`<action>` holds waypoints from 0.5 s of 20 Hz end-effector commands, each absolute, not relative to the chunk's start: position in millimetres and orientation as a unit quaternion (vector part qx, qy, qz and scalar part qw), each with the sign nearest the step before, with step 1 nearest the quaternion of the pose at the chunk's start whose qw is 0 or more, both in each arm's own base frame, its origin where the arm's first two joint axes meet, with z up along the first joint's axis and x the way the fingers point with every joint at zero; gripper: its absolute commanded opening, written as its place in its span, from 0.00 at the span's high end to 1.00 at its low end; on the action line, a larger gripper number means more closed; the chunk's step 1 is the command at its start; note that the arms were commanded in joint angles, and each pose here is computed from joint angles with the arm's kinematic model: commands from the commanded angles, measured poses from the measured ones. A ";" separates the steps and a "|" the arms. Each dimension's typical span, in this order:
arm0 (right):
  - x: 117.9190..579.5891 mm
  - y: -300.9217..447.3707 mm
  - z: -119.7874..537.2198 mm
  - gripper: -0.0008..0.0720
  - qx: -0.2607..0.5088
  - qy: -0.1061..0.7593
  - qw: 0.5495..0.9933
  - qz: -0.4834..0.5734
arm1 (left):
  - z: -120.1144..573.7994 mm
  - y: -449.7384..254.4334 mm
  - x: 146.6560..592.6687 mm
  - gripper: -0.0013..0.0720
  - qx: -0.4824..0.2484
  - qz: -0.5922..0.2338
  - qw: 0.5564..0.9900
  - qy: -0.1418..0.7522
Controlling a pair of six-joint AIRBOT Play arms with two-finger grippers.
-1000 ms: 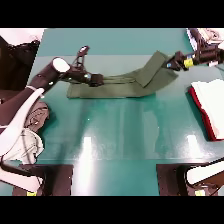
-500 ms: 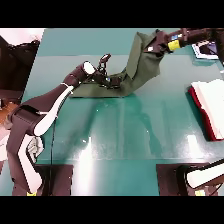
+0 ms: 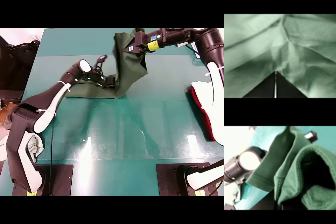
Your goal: Fold the shirts.
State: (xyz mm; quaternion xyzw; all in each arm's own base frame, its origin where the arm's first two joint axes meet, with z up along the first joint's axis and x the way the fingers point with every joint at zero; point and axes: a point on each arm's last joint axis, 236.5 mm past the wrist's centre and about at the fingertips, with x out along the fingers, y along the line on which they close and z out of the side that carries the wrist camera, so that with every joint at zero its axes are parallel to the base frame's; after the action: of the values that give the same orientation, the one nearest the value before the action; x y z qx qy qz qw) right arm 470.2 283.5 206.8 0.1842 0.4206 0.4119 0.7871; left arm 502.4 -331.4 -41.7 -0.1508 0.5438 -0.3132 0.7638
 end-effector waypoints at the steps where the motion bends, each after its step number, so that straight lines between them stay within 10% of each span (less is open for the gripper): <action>1: 474.5 296.5 212.8 0.97 0.186 0.401 0.796 0.414 | -5.7 -291.2 513.4 0.95 -0.128 -0.312 0.777 0.532; 10: 480.5 332.2 186.4 0.97 0.187 0.404 0.788 0.426 | 75.4 -176.8 527.6 0.95 -0.082 -0.269 0.809 0.517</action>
State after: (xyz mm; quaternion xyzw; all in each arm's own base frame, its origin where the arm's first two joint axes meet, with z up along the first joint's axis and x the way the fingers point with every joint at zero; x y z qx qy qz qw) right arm 478.8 318.6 194.0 0.1886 0.4069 0.4198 0.7890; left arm 535.9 -209.0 67.1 -0.0982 0.4967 -0.2823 0.8148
